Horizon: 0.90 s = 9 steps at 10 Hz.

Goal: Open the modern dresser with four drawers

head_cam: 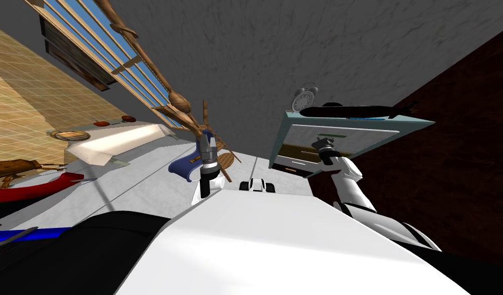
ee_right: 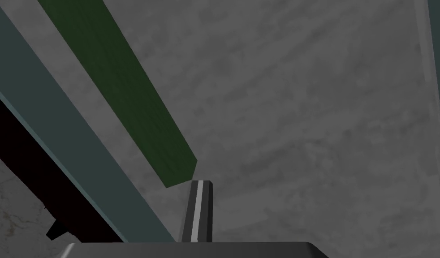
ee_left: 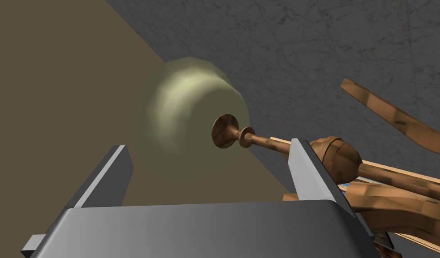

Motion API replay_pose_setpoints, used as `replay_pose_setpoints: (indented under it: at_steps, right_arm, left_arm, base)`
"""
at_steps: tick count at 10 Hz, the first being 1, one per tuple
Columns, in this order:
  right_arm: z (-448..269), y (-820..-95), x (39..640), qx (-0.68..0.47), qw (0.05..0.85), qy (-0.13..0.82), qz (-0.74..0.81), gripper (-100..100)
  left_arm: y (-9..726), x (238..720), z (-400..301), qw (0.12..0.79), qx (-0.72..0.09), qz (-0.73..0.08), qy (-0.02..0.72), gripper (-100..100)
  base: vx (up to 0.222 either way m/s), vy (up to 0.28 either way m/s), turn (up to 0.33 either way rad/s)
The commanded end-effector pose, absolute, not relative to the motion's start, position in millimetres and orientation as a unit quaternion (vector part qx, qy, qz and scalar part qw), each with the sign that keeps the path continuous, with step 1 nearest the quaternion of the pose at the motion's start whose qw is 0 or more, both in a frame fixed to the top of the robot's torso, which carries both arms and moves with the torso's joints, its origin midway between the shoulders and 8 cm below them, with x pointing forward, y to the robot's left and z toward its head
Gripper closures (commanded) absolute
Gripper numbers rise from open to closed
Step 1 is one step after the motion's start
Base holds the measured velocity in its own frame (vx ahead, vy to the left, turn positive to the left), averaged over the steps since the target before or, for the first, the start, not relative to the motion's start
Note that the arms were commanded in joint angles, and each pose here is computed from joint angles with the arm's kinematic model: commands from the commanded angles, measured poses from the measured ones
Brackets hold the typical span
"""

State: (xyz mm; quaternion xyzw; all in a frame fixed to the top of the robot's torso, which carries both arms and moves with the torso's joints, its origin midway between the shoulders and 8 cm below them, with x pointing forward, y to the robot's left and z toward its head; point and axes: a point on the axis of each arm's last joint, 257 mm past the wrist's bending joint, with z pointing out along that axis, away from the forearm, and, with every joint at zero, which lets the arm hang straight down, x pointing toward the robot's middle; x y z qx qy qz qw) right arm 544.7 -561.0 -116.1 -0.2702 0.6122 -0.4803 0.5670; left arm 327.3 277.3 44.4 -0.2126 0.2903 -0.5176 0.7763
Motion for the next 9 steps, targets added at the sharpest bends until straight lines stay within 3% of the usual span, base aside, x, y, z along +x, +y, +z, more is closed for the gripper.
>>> replay_pose_setpoints:
  at_steps: [1,3,4,7,9]
  right_arm:
    - [-112.9,-561.5,545.1,-0.272,0.569,0.611,-0.479,100]
    - [-112.1,-561.5,545.1,-0.272,0.569,0.611,-0.479,100]
    - [-111.0,-569.3,544.4,-0.272,0.561,0.614,-0.485,-100]
    - [-109.1,-580.2,543.2,-0.272,0.550,0.617,-0.493,-100]
    - [-108.9,-577.9,543.3,-0.272,0.552,0.616,-0.491,-100]
  left_arm:
    - [277.3,327.3,44.4,0.776,-0.213,-0.518,0.290,0]
    - [277.3,327.3,44.4,0.776,-0.213,-0.518,0.290,0]
    - [277.4,327.2,44.4,0.776,-0.213,-0.518,0.290,0]
    - [277.5,327.1,44.3,0.776,-0.213,-0.517,0.291,0]
    - [277.4,327.2,44.3,0.776,-0.213,-0.517,0.290,0]
  base:
    - [-0.189,0.063,-0.024]
    - [-0.144,0.054,-0.017]
    - [0.071,-0.007,0.061]
    - [0.155,-0.055,0.047]
    - [0.052,-0.024,0.008]
